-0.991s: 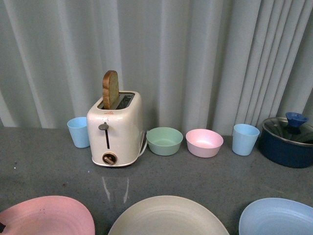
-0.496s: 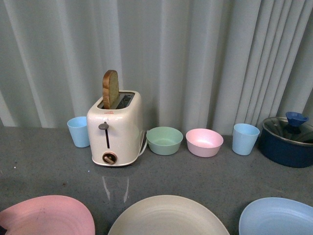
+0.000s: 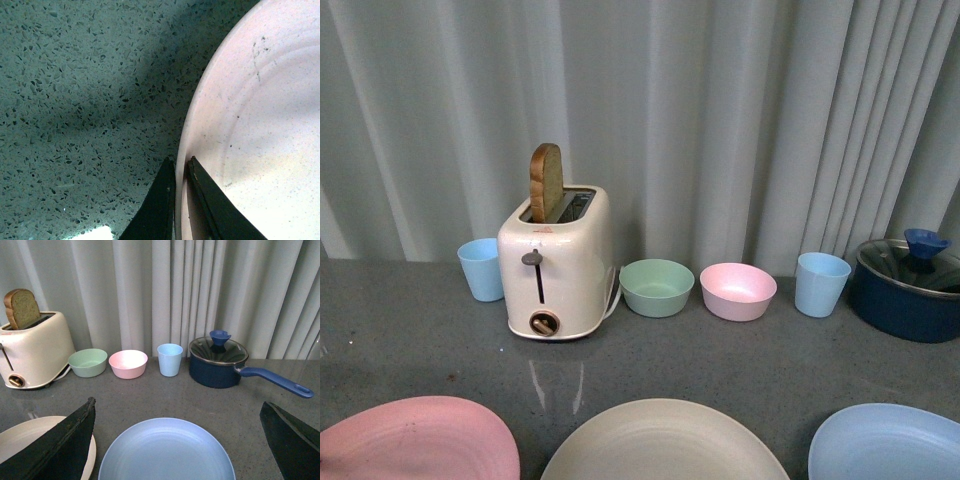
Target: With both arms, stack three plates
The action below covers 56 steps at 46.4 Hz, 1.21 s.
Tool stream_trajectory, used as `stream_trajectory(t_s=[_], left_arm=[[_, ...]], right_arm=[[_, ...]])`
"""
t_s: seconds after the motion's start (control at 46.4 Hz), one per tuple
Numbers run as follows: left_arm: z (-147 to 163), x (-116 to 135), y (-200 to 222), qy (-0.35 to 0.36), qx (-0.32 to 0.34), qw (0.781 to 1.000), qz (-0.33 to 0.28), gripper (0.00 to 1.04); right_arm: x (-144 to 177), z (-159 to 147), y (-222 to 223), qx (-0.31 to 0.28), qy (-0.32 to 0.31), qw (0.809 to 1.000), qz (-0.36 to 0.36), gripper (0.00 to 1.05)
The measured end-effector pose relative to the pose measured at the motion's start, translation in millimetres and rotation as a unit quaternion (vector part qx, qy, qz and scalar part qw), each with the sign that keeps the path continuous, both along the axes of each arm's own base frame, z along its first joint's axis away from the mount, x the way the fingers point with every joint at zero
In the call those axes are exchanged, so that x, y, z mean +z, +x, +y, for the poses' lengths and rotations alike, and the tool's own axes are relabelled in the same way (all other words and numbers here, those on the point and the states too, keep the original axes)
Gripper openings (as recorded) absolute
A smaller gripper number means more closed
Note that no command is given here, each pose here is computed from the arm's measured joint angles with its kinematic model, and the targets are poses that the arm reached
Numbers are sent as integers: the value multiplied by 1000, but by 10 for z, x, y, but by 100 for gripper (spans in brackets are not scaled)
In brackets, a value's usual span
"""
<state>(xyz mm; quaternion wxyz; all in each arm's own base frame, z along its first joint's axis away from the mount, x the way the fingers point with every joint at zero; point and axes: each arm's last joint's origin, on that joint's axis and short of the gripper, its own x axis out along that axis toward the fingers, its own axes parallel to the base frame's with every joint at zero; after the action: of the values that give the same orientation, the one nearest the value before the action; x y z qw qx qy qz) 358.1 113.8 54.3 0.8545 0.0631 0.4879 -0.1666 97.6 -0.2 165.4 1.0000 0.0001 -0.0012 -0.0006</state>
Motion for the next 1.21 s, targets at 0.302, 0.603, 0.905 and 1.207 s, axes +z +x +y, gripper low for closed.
stream_trajectory(t_s=[0.302,0.603,0.905,1.207], left_arm=[[71,97,52,-36,15,999,14,4],[305,404,236,-60,52,997,2,4],[405,840,340,-75,64,995,-31,4],[-434,1583,36,-112,-12,990,-80,4]], right_arm=[[0,0,0,0,0,1000,0,97],[0,0,0,0,0,1000,0,97],[0,0,0,0,0,1000,0,97],[0,0,0,0,0,1000,0,97]])
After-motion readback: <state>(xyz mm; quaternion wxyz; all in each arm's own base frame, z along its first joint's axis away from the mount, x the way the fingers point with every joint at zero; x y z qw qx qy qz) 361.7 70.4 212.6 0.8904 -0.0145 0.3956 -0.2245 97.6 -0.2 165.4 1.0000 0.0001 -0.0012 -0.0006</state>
